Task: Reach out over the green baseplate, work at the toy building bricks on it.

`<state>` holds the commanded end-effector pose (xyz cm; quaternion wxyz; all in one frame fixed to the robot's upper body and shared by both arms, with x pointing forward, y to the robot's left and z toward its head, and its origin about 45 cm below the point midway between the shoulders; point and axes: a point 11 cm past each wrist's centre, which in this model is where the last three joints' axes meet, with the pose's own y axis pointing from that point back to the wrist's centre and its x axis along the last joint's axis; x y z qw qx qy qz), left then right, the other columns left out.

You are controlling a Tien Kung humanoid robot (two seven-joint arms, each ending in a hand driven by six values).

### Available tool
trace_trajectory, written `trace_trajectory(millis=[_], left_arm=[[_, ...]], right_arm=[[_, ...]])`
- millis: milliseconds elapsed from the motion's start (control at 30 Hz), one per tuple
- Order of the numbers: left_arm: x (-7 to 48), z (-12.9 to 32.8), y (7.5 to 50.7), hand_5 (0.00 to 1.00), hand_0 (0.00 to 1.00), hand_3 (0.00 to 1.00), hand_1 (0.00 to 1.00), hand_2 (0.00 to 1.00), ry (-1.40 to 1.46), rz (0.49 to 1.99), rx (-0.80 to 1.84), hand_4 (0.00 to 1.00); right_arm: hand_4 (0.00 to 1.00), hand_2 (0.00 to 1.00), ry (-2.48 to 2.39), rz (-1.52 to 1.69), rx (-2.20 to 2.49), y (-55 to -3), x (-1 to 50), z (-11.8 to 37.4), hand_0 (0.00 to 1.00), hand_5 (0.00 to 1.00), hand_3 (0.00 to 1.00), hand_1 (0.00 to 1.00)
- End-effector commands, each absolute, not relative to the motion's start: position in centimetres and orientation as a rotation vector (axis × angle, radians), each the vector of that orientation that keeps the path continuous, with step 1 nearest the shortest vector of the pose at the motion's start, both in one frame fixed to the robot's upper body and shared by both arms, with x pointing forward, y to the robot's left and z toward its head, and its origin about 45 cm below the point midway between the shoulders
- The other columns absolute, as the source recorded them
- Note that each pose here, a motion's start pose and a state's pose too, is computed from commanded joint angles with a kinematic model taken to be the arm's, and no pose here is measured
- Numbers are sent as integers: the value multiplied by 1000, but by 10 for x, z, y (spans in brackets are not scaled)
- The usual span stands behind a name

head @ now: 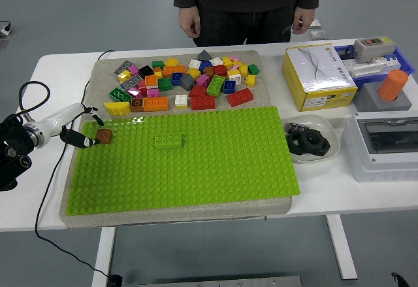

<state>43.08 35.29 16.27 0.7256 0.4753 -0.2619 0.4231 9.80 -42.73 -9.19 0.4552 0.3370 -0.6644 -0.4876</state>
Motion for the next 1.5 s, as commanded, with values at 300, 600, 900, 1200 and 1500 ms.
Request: trace_trajectory(millis=[300, 600, 900, 1200, 1500], left_arm=[[430, 163, 355, 2, 979, 605, 985, 930, -571, 932, 1055, 787], [431, 176, 361, 2, 978, 617, 985, 934, -596, 941, 1049, 760], [431, 180, 356, 2, 982, 752, 991, 960, -615, 914, 1055, 956], [430, 176, 354, 2, 990, 774, 998, 982, -627, 885, 1080, 985], [431, 169, 357, 25, 998, 668, 998, 983, -614, 899, 1087, 998]], right_arm=[[896, 715, -1634, -1206, 828, -427, 98, -92, 678, 975, 789, 668], [895, 715, -1625, -1215, 817, -426, 91, -94, 679, 973, 789, 668], [895, 713, -1625, -1215, 818, -426, 92, -94, 679, 972, 788, 667], [894, 714, -1629, -1213, 820, -427, 93, -93, 679, 971, 788, 667], [895, 712, -1633, -1208, 827, -427, 97, -92, 679, 971, 788, 667]])
